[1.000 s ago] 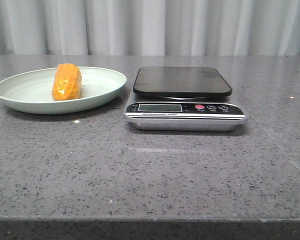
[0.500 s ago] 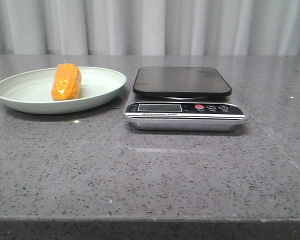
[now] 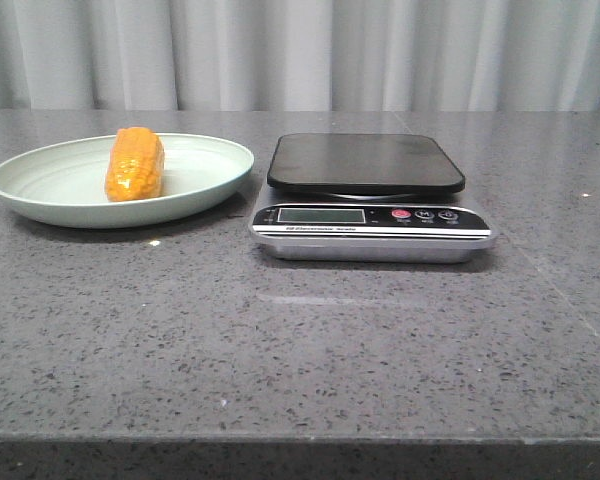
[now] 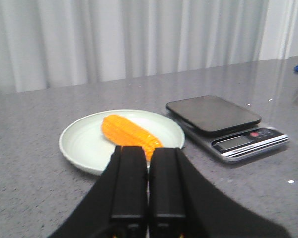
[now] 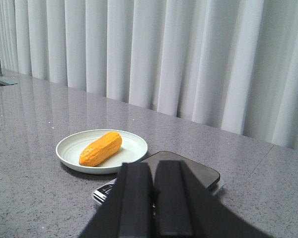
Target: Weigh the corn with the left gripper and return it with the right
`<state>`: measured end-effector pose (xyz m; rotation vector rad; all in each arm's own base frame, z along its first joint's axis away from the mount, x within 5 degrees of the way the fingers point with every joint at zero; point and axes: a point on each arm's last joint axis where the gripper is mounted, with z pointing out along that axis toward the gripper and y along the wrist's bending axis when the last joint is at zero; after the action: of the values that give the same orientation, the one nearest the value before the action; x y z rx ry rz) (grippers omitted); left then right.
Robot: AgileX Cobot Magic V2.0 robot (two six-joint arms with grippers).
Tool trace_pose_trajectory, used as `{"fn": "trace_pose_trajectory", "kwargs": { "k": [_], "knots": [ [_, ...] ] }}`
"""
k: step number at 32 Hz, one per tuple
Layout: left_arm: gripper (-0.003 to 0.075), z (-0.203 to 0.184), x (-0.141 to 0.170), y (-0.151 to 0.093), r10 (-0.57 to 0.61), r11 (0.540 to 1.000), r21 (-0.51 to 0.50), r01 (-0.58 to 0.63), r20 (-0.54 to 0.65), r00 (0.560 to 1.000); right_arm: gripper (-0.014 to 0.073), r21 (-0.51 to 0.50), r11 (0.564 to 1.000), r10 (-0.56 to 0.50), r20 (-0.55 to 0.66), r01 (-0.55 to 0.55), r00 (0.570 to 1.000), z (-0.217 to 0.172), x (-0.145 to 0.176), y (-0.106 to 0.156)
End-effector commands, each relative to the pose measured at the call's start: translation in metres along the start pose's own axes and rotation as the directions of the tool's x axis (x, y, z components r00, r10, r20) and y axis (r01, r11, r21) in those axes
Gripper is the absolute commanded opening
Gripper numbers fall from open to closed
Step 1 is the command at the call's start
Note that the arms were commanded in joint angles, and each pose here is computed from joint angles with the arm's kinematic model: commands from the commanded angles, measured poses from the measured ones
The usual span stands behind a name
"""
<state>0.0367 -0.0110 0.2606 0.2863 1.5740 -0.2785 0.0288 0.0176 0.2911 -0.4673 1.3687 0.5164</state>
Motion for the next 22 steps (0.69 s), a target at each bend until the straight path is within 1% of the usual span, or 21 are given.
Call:
{"fn": "trace_pose_trajectory", "kwargs": {
  "k": [1, 5, 10, 13, 15, 22],
  "knots": [
    [0.0127, 0.002, -0.001, 0.002, 0.033, 0.995, -0.101, -0.019, 0.146, 0.989, 0.0173, -0.005, 1.0, -0.025, 0.091, 0.025, 0.996, 0.0, -0.015, 0.001],
    [0.0127, 0.007, 0.014, 0.01, 0.048, 0.964, -0.264, 0.003, 0.187, 0.981, 0.0173, -0.005, 1.0, -0.025, 0.091, 0.025, 0.996, 0.0, -0.015, 0.001],
    [0.0127, 0.009, 0.031, 0.017, 0.069, 0.919, -0.394, 0.007, 0.18, 0.981, 0.0173, -0.005, 1.0, -0.025, 0.091, 0.025, 0.996, 0.0, -0.015, 0.001],
    [0.0127, 0.011, 0.042, 0.02, 0.079, 0.905, -0.425, 0.008, 0.186, 0.979, 0.0173, -0.005, 1.0, -0.025, 0.091, 0.025, 0.996, 0.0, -0.015, 0.001],
    [0.0127, 0.011, 0.044, 0.02, 0.081, 0.904, -0.427, -0.004, 0.163, 0.983, 0.0173, -0.005, 1.0, -0.025, 0.091, 0.025, 0.996, 0.0, -0.015, 0.001],
    [0.0127, 0.011, 0.043, 0.02, 0.085, 0.904, -0.427, -0.006, 0.167, 0.982, 0.0173, -0.005, 1.0, -0.025, 0.091, 0.025, 0.996, 0.0, -0.015, 0.001]
  ]
}}
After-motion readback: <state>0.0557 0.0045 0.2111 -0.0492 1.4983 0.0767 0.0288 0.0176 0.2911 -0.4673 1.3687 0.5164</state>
